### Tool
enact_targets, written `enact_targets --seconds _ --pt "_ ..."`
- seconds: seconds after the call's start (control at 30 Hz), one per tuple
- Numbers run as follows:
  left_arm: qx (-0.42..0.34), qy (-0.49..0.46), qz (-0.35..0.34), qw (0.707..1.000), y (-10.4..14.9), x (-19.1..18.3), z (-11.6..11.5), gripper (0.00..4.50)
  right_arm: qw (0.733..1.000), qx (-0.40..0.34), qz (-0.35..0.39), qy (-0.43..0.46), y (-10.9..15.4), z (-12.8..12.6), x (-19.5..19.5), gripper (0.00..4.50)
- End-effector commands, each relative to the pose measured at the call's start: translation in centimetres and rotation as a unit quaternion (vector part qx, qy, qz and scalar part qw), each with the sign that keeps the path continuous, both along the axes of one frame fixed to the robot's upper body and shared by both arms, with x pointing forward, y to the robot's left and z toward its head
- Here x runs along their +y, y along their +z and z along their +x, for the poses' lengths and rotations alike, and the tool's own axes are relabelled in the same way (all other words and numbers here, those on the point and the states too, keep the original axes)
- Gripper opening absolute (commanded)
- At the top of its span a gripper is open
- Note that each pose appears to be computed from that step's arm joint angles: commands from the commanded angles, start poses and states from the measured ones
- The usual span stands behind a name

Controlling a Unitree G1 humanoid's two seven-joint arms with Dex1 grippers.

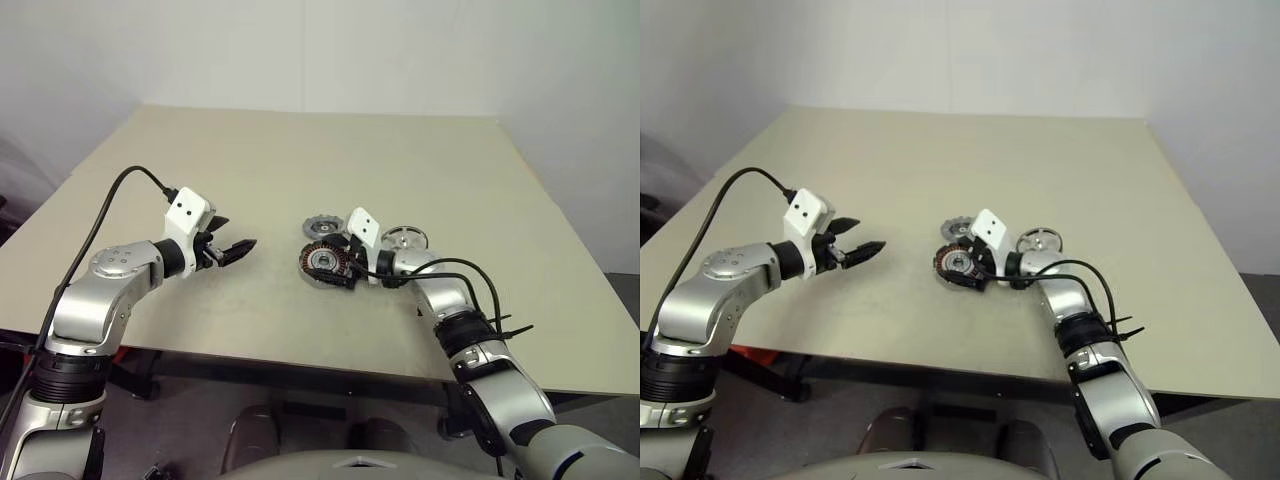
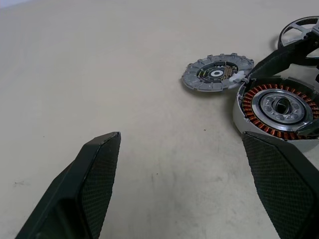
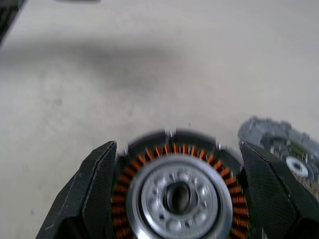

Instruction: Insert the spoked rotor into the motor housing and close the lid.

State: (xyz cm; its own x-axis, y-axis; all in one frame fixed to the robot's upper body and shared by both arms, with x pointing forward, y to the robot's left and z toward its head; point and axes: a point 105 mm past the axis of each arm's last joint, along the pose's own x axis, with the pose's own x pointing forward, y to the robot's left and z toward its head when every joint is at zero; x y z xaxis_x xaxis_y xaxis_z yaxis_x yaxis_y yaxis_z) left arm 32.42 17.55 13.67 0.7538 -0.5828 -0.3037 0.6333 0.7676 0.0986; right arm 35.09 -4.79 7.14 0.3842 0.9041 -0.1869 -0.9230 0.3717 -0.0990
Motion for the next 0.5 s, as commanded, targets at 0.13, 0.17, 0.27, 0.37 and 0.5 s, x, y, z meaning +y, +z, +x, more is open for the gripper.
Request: enact_targets --seconds 0.13,0.17,0.27,0.37,0.5 --pt "-0.027 0.0 0.001 1.0 1.3 0.2 -0.1 4.1 0.998 -0.039 0.054 -0.001 3.4 0.6 0.4 4.49" --pt "-0.027 0.0 0.001 1.0 1.3 0.2 -0.1 4.1 0.998 -0.039 0.053 -0.001 3.3 0.6 0.3 4.49" --pt "-0.027 0.0 0.002 1.0 1.3 0.2 -0.1 4.1 0.998 -0.036 0.05 -0.001 3.1 0.6 0.3 4.49" --pt "-0.027 0.0 0.002 1.0 1.3 0.2 0.0 4.1 0.999 -0.032 0.041 -0.006 2.6 0.7 0.1 4.49" --pt "-0.027 0.002 0.003 1.0 1.3 0.2 0.0 4.1 0.999 -0.032 0.026 -0.008 2.0 0.7 0.1 4.49"
